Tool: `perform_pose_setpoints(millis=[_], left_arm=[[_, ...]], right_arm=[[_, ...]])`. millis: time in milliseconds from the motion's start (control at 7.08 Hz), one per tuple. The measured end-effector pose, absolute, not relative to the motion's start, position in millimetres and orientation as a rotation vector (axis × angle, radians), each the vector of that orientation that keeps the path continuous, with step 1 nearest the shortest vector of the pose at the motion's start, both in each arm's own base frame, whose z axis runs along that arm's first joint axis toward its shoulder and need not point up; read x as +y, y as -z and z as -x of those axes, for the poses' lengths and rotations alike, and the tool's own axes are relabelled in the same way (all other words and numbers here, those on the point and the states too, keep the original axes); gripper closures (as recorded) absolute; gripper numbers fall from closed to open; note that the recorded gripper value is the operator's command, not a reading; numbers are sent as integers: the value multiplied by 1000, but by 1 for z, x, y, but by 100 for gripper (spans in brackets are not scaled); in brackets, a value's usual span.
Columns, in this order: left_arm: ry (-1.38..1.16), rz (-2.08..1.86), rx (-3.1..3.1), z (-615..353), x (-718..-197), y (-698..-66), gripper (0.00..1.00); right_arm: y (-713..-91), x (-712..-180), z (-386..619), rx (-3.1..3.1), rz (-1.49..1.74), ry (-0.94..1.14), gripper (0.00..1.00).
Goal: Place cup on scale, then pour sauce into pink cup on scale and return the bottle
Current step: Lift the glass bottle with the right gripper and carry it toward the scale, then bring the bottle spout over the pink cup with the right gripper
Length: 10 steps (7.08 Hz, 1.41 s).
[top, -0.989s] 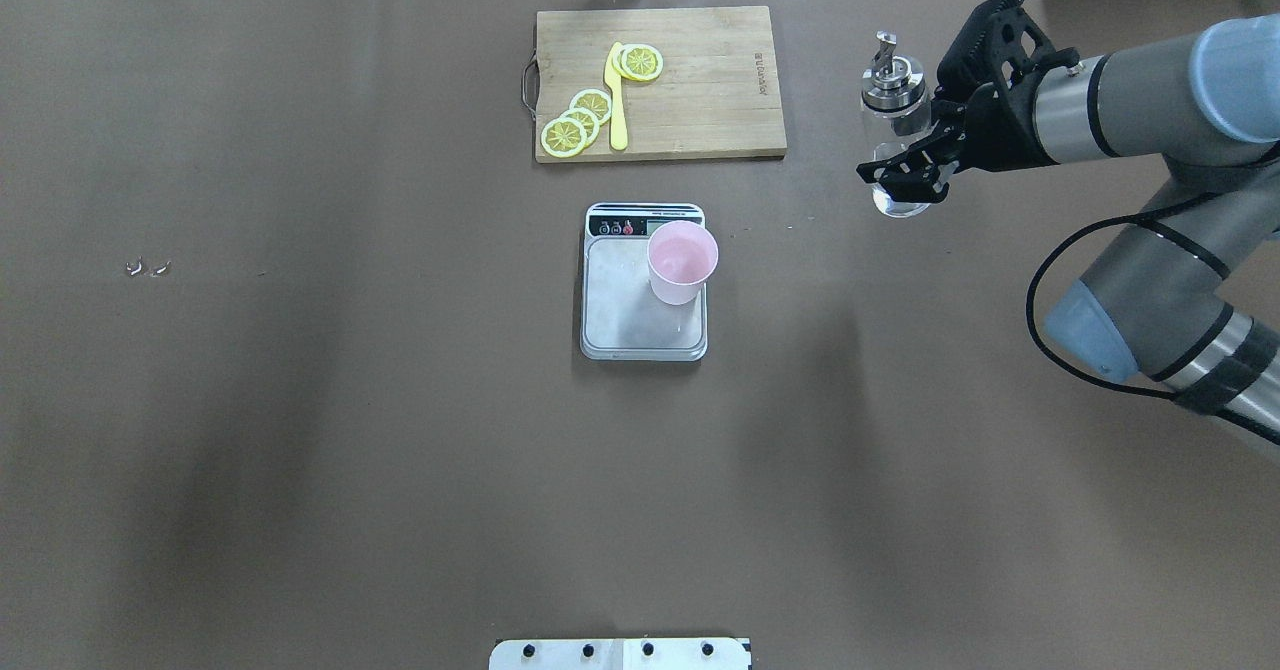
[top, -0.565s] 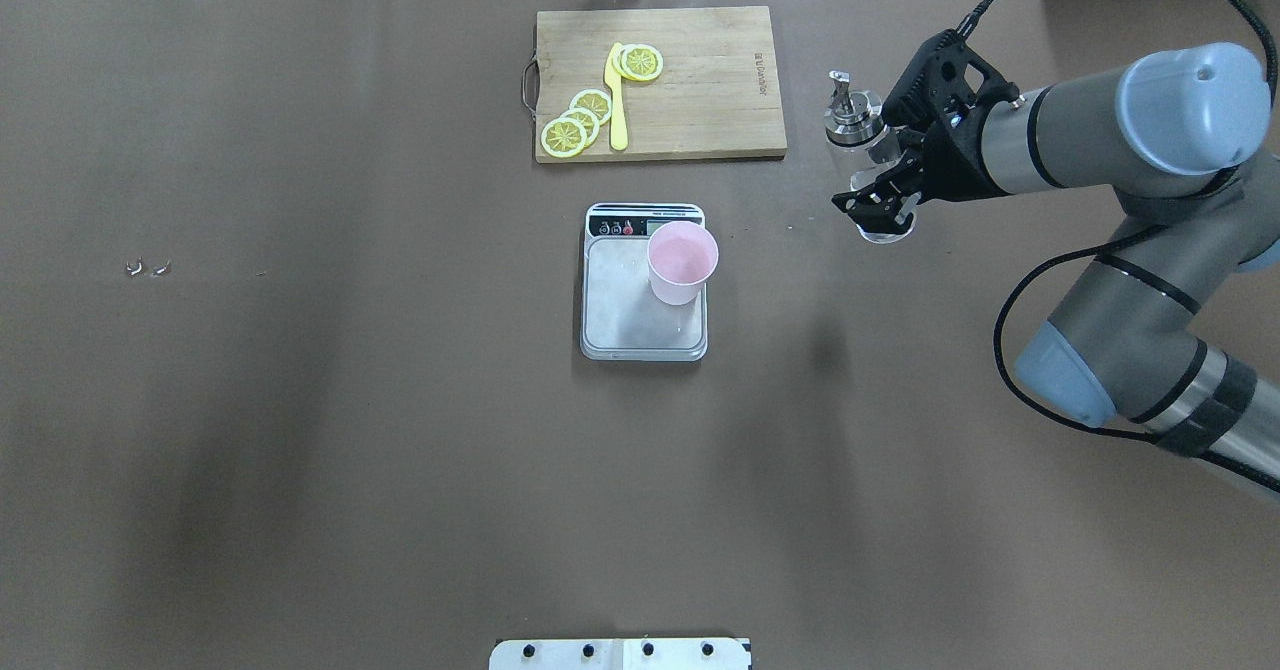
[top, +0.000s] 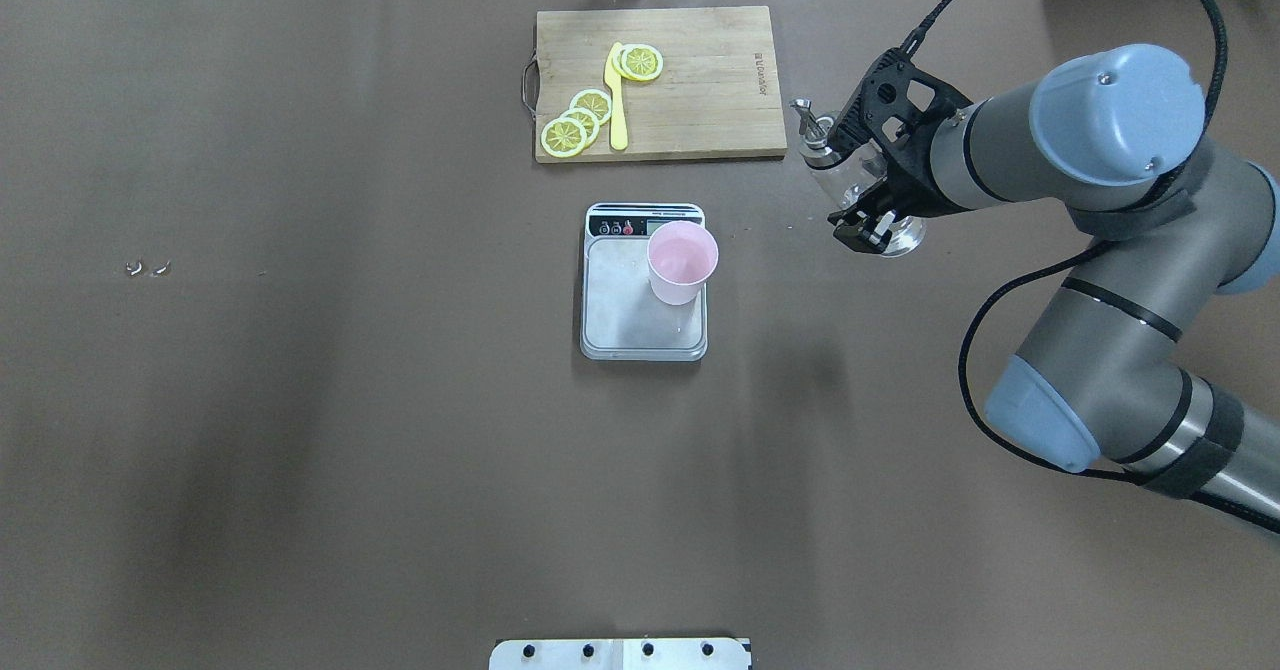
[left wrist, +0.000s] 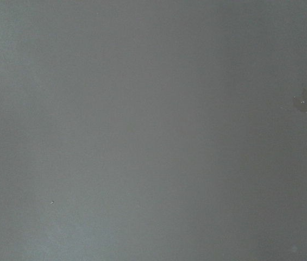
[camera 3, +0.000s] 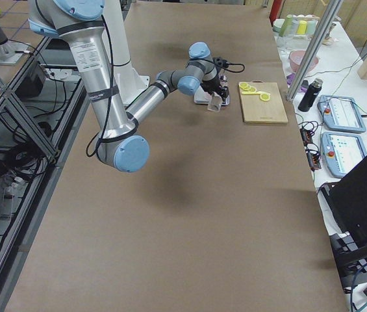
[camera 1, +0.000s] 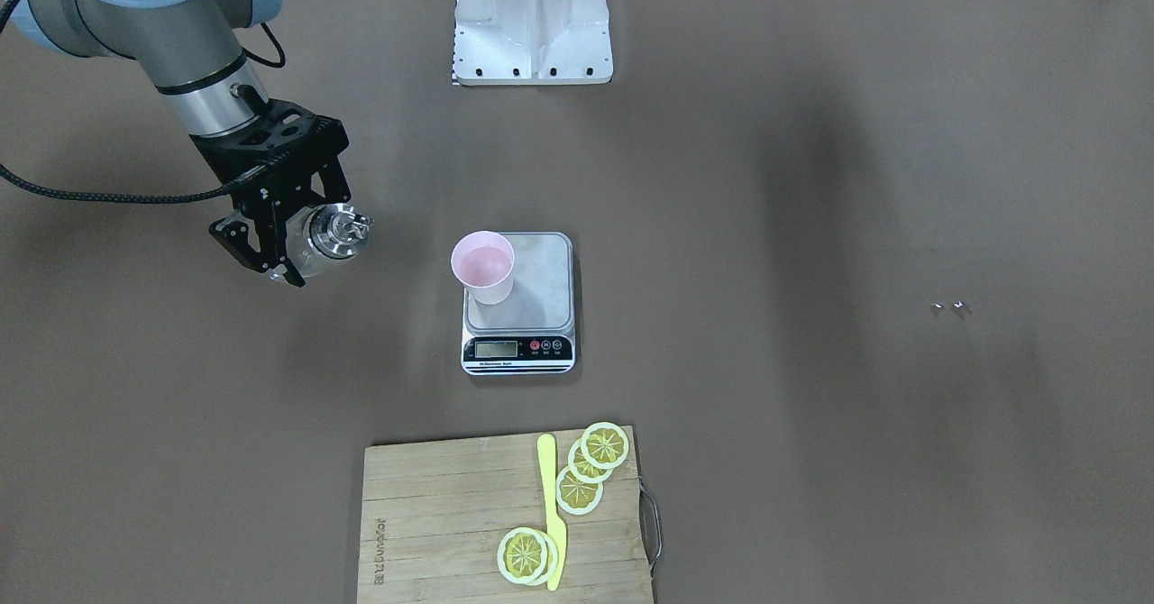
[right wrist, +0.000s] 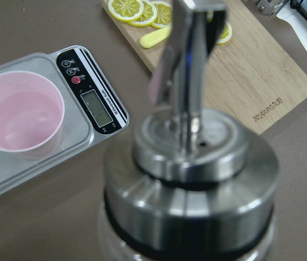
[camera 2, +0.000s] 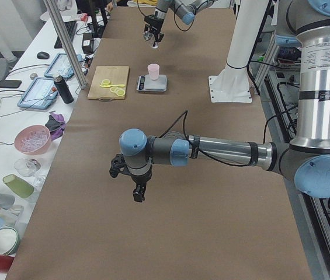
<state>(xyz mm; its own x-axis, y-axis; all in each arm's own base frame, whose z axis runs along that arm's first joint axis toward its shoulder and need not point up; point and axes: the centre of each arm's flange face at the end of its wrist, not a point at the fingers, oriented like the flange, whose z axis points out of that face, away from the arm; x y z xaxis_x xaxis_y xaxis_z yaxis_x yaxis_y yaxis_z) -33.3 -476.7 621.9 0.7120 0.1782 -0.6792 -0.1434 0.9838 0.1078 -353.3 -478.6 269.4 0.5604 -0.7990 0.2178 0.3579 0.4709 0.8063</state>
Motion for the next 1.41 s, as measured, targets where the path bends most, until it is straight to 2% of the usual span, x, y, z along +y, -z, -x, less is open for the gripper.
perform_pose_setpoints(millis=[1413], left_arm=[[-176,-51,762,35,-475,-620,1]], right_arm=[[-250,-465,435,-387,-681,801,65]])
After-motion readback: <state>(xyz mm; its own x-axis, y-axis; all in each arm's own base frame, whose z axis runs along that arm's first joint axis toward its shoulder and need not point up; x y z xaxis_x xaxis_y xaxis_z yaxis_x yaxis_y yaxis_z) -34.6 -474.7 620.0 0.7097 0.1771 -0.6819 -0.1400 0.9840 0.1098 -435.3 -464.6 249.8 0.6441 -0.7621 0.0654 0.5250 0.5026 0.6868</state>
